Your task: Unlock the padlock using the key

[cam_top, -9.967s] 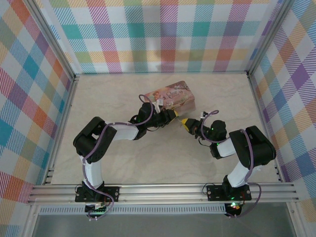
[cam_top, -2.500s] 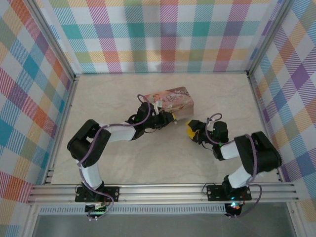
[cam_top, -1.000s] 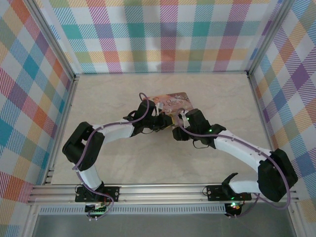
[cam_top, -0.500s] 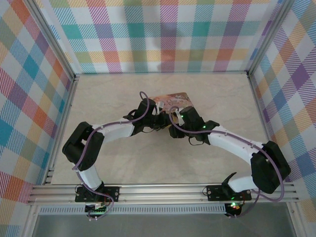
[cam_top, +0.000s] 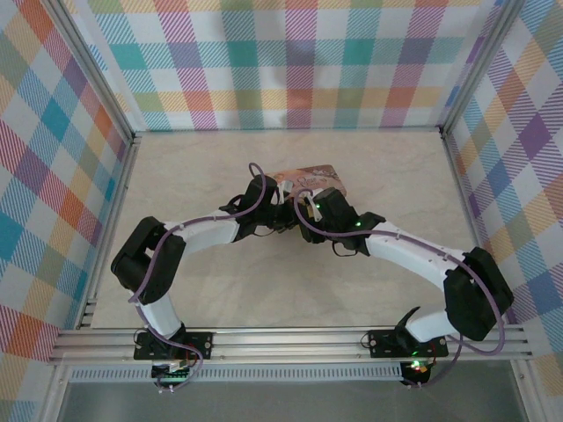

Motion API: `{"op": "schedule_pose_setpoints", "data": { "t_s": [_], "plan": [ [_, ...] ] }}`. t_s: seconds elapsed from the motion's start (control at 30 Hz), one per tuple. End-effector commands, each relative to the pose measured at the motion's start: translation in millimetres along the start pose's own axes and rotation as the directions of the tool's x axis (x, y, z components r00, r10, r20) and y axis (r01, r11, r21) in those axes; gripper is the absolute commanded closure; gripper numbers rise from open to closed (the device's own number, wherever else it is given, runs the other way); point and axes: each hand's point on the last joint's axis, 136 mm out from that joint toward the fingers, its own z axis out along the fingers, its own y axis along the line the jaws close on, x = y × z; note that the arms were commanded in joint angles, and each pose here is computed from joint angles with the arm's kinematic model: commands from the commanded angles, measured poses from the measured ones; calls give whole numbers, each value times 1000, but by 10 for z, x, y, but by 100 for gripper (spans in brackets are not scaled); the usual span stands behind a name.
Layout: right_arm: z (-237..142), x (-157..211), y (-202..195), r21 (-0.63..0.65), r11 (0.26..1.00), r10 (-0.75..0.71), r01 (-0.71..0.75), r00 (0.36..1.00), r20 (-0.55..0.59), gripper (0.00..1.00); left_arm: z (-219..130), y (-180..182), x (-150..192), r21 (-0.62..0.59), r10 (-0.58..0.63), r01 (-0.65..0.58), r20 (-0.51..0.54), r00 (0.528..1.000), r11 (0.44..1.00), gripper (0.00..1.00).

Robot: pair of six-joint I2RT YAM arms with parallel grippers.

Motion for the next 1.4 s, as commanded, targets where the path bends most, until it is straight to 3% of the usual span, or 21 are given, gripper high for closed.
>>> {"op": "schedule_pose_setpoints", "data": {
  "t_s": [0.0,0.13,0.27,0.57,1.1,1.37],
  "plan": [
    [-6,-122,22,21,999,-35,35,999,23,63,-98,-369,-67,100,62,-63,12,998,993,89],
    [0,-149,32,29,999,-37,36,999,31,72,-101,-373,-55,102,65,-66,10,998,993,89],
    [-12,-172,16,40,999,-34,32,999,38,100,-104,-362,-51,100,64,-65,11,998,993,89],
    [40,-11,118,-37,999,0,0,1000,10,100,-130,-282,-17,73,66,-67,15,998,995,85],
    [389,468,262,-152,988,22,-38,994,-106,100,-135,371,171,-88,-2,6,42,999,996,57],
    [470,584,256,-156,987,20,-41,990,-137,100,-258,515,243,-137,-16,25,68,998,990,55]
  ]
}}
